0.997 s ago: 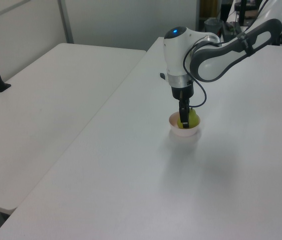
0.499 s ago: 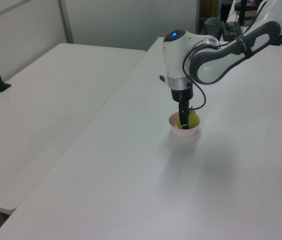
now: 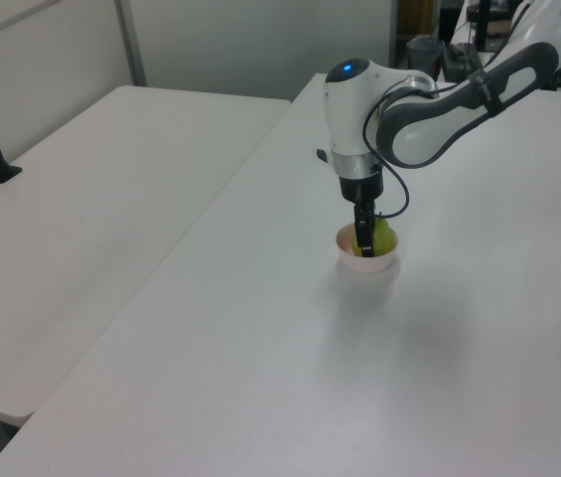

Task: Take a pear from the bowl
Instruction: 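Lift the pear out of the bowl and carry it sideways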

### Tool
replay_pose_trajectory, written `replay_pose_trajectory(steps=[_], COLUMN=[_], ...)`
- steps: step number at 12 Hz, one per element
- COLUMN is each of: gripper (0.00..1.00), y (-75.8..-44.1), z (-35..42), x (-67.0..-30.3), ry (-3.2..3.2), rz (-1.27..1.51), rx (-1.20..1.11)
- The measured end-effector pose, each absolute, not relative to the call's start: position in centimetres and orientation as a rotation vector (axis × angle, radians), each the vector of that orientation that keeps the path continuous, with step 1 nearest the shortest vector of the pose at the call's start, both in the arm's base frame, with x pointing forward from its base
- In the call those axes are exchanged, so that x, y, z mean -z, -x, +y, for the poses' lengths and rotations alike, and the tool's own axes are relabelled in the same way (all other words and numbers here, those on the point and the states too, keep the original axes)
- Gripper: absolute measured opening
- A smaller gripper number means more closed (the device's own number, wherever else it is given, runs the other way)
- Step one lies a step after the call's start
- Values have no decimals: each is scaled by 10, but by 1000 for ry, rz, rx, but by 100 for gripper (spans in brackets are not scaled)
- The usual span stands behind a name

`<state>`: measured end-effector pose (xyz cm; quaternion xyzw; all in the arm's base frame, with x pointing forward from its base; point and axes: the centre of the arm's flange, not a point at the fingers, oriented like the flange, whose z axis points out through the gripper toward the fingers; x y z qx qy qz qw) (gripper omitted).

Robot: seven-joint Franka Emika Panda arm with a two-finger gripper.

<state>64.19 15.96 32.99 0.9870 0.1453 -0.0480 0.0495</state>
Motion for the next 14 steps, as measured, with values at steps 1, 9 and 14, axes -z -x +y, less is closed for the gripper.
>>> replay_pose_trajectory(steps=[1,9,14], gripper=[78,77,77], y=[-642,-635,-623], z=[160,153,105], x=[-330,-395,-484], ry=[-3007,-2996,-3045], rz=[443,400,267], rx=[145,167,191])
